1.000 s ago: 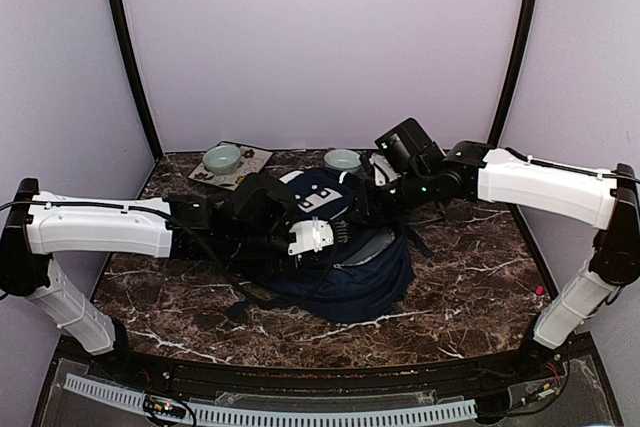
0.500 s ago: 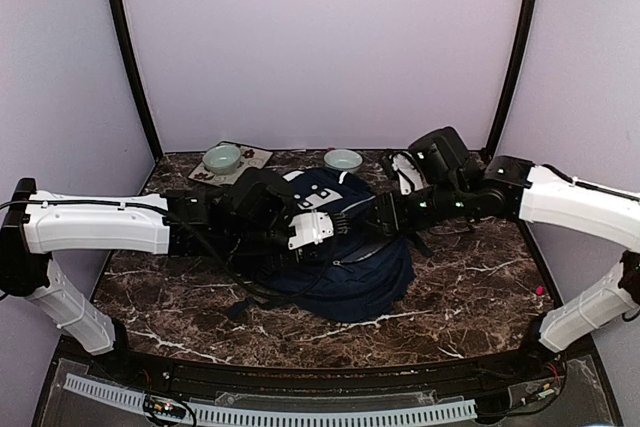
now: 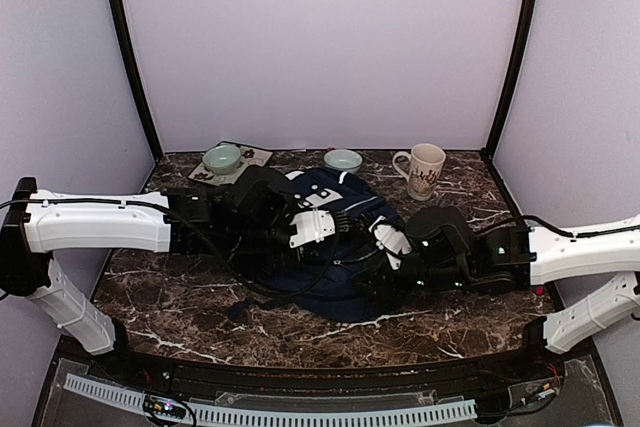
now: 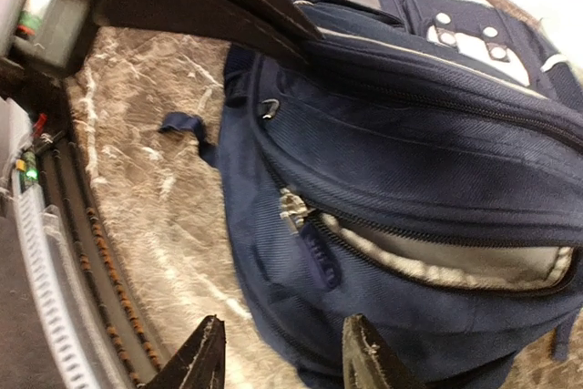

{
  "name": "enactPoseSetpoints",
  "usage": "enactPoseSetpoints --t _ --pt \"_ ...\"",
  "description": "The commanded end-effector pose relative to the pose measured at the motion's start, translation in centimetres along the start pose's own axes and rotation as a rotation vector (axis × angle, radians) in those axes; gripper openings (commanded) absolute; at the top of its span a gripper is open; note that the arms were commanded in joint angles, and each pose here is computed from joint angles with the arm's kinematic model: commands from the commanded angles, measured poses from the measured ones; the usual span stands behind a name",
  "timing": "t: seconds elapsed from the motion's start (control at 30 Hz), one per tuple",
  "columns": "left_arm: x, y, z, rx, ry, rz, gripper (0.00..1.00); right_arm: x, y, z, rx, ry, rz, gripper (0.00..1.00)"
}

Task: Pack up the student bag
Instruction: Grab the second largest pocket of the student bag.

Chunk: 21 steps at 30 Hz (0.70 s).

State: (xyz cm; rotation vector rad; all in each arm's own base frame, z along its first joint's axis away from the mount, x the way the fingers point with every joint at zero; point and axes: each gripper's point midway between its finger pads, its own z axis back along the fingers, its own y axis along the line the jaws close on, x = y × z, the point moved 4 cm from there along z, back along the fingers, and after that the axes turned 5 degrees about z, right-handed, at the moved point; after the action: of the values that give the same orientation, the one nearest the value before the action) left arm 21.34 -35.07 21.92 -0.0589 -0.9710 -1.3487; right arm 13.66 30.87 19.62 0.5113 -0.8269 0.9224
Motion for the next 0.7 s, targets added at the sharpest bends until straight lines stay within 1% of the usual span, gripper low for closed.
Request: enactPoseSetpoints --t 0.0,0.1,0.17,0.3,0.53,0.67 --pt "2.7 2.3 1.3 0.066 -0.098 0.053 0.0 1.5 -1.0 -0.9 -0.103 -0.118 0.054 0.43" --pt "2.7 2.3 1.2 0.065 -0.097 0.054 0.0 1.2 -1.2 -1.2 -0.119 -0.144 0.059 0.43" --pt "2.7 2.3 1.2 0.066 -0.097 0.056 0.0 1.1 -1.8 -1.2 -0.163 -0.155 0.079 0.42" --pt "2.8 2.3 1.2 0.069 -0.1 0.057 0.0 1.0 -1.2 -1.7 -0.116 -0.167 0.105 0.42" --pt "3.0 2.5 1.4 0.072 -0.101 0.056 0.0 0.7 -0.7 -3.4 -0.101 -0.122 0.136 0.41" --pt "2.9 2.5 1.5 0.068 -0.099 0.051 0.0 1.2 -0.6 -4.2 -0.108 -0.128 0.142 0.36"
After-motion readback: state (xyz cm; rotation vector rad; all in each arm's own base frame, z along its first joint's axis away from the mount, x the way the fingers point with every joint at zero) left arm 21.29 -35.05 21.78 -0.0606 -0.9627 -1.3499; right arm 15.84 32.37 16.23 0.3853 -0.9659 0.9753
